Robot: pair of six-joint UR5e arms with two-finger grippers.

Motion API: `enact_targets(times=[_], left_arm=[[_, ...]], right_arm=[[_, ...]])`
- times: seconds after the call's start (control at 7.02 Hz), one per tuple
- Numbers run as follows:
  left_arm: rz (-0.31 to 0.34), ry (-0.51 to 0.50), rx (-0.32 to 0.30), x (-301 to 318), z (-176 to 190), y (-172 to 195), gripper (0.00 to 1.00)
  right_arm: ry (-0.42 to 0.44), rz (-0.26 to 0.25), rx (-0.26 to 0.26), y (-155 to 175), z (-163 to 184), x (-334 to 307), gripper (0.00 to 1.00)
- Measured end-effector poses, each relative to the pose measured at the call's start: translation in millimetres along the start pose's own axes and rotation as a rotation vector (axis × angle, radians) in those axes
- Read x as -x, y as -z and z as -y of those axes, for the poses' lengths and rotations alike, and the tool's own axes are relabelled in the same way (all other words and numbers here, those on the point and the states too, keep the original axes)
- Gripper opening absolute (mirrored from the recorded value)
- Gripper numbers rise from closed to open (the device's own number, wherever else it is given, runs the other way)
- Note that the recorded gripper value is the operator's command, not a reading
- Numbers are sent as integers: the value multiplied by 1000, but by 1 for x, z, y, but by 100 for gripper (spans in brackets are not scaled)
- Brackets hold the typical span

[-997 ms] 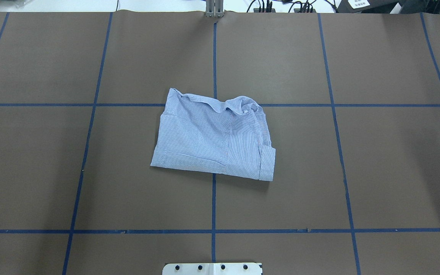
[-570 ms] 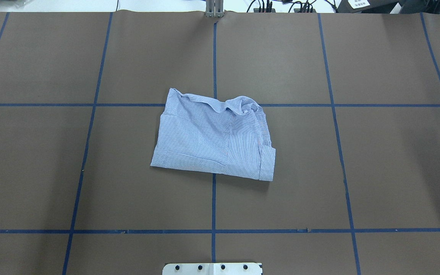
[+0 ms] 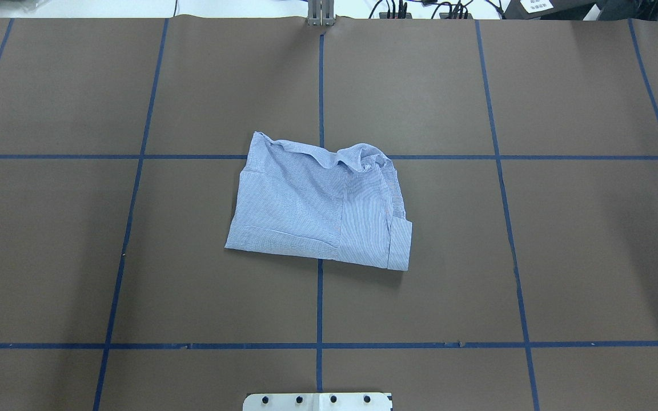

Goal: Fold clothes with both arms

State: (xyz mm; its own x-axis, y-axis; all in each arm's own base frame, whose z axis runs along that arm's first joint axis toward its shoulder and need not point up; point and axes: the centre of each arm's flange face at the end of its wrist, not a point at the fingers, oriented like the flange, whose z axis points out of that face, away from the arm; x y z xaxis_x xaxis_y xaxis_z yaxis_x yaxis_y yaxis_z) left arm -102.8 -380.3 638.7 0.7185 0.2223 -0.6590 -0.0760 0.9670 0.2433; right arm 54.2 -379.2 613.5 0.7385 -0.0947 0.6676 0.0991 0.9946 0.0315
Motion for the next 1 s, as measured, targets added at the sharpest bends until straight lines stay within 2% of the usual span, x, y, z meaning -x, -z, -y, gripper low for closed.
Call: enact_targets(times=[1.0], left_arm=[[3,-11,-12,-5,3,5,100]], right_arm=[[-11,0,2,-1,-2,-4,100]])
